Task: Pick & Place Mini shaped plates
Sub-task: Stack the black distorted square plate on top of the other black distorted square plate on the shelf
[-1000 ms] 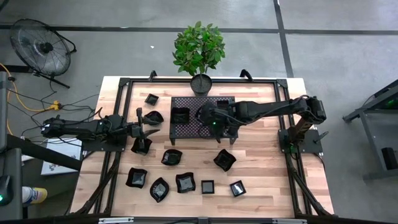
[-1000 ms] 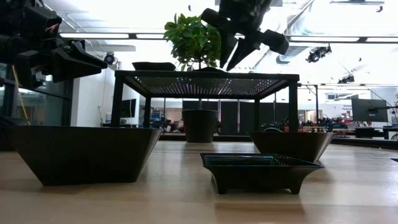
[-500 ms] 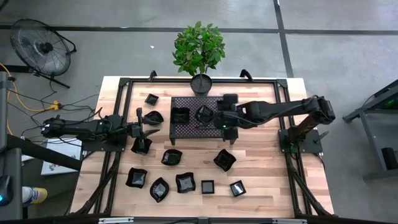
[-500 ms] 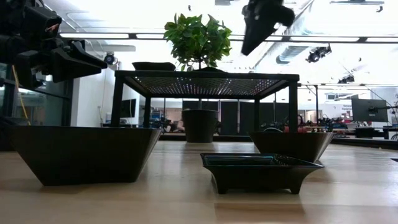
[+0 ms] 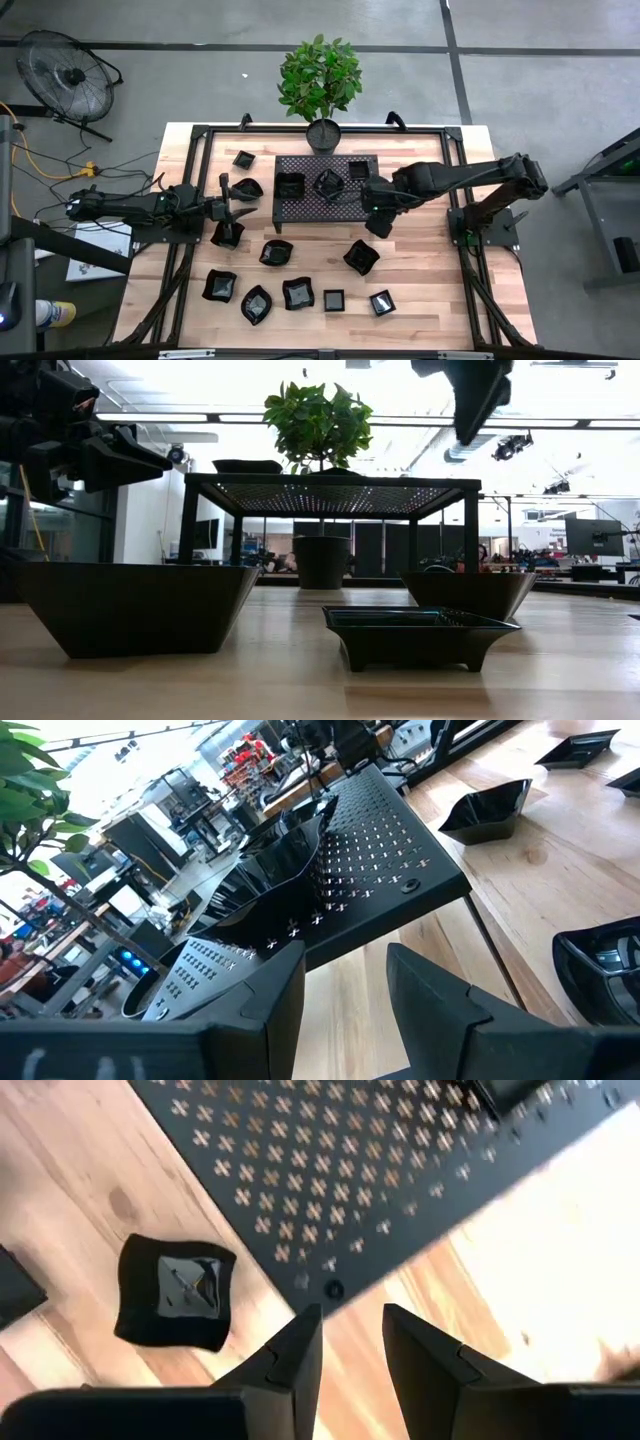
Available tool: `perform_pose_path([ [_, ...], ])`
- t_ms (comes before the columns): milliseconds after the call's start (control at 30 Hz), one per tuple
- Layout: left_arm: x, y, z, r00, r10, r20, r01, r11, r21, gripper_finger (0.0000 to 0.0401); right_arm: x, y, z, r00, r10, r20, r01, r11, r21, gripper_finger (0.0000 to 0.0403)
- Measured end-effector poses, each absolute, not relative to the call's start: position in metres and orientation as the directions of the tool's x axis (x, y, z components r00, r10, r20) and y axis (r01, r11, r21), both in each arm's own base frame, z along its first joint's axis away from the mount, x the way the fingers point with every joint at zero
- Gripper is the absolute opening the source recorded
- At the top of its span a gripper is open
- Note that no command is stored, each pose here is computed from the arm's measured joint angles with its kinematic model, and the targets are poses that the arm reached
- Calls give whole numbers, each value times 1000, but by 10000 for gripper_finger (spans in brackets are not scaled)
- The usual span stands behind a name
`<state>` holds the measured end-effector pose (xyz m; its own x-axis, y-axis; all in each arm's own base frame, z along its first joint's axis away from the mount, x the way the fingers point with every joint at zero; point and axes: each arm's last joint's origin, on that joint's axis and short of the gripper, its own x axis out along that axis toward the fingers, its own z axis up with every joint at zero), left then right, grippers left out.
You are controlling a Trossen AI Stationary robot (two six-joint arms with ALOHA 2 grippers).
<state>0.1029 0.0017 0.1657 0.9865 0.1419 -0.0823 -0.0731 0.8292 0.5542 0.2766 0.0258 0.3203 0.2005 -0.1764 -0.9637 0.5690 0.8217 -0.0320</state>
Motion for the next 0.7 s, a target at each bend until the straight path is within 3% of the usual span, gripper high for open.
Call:
perform_pose_path([
  [700, 103, 2, 166, 986, 142, -82, -73, 829, 554, 140, 254, 58, 322, 93, -105, -990, 807, 591, 13, 103],
])
